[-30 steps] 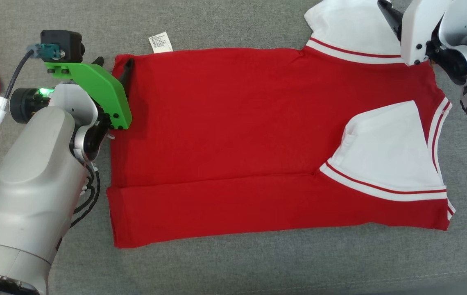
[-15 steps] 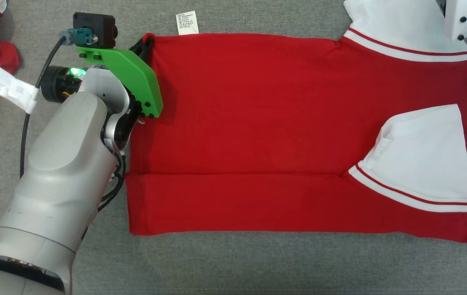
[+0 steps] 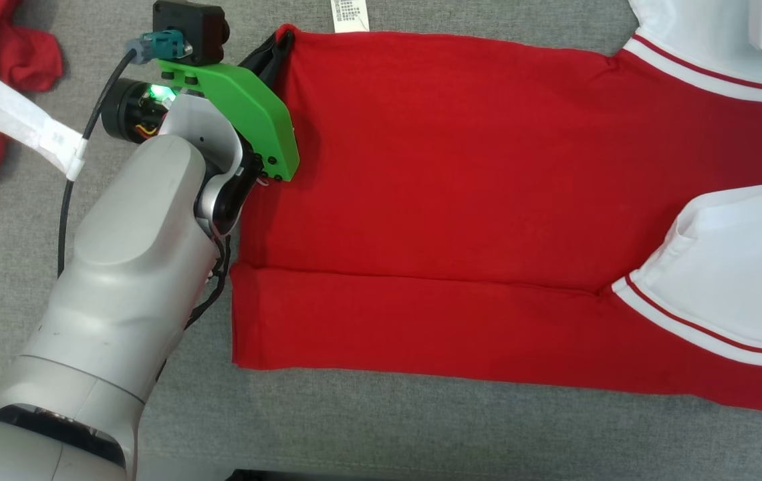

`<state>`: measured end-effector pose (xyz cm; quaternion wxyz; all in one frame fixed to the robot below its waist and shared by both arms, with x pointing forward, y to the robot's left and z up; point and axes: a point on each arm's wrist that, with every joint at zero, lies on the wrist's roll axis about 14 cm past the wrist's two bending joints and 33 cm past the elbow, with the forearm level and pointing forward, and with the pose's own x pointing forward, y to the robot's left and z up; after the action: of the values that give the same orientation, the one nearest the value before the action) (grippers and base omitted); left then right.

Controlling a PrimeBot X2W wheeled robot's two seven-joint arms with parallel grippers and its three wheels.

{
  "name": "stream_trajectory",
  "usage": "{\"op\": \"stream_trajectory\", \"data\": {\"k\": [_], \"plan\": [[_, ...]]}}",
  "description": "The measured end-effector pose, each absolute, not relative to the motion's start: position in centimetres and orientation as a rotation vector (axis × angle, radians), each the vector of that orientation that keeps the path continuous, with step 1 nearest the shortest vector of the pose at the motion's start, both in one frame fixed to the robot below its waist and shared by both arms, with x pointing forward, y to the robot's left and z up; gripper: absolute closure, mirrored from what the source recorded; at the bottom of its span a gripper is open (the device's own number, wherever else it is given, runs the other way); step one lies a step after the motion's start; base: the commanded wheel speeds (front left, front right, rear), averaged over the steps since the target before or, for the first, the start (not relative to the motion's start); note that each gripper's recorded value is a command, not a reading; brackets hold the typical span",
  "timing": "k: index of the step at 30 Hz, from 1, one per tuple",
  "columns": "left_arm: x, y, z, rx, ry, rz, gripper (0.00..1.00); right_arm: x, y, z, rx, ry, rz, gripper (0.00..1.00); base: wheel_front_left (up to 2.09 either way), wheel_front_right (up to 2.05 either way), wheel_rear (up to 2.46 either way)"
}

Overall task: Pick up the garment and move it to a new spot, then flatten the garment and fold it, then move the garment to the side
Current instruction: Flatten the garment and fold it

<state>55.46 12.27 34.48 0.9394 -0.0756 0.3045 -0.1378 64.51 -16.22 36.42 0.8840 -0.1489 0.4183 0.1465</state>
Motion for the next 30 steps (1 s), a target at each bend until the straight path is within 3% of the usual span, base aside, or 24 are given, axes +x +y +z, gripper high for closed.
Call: {"op": "stream_trajectory", "data": {"k": [10,20,30], "plan": [[56.0,13.0,37.1,-0.123,0.483,-0.256,1.0,65.4,-15.1,41.3,-0.242,0.571,0.332,1.0,0.0,0.0,0.0],[54.3,12.9,39.7,-0.103,0.389,-0.283,1.0,61.7,-16.3,44.4,-0.202,0.468,0.344,1.0,0.0,0.0,0.0],[51.2,12.6,41.5,-0.07,0.307,-0.327,1.0,55.1,-18.8,46.8,-0.188,0.432,0.345,1.0,0.0,0.0,0.0]]}}
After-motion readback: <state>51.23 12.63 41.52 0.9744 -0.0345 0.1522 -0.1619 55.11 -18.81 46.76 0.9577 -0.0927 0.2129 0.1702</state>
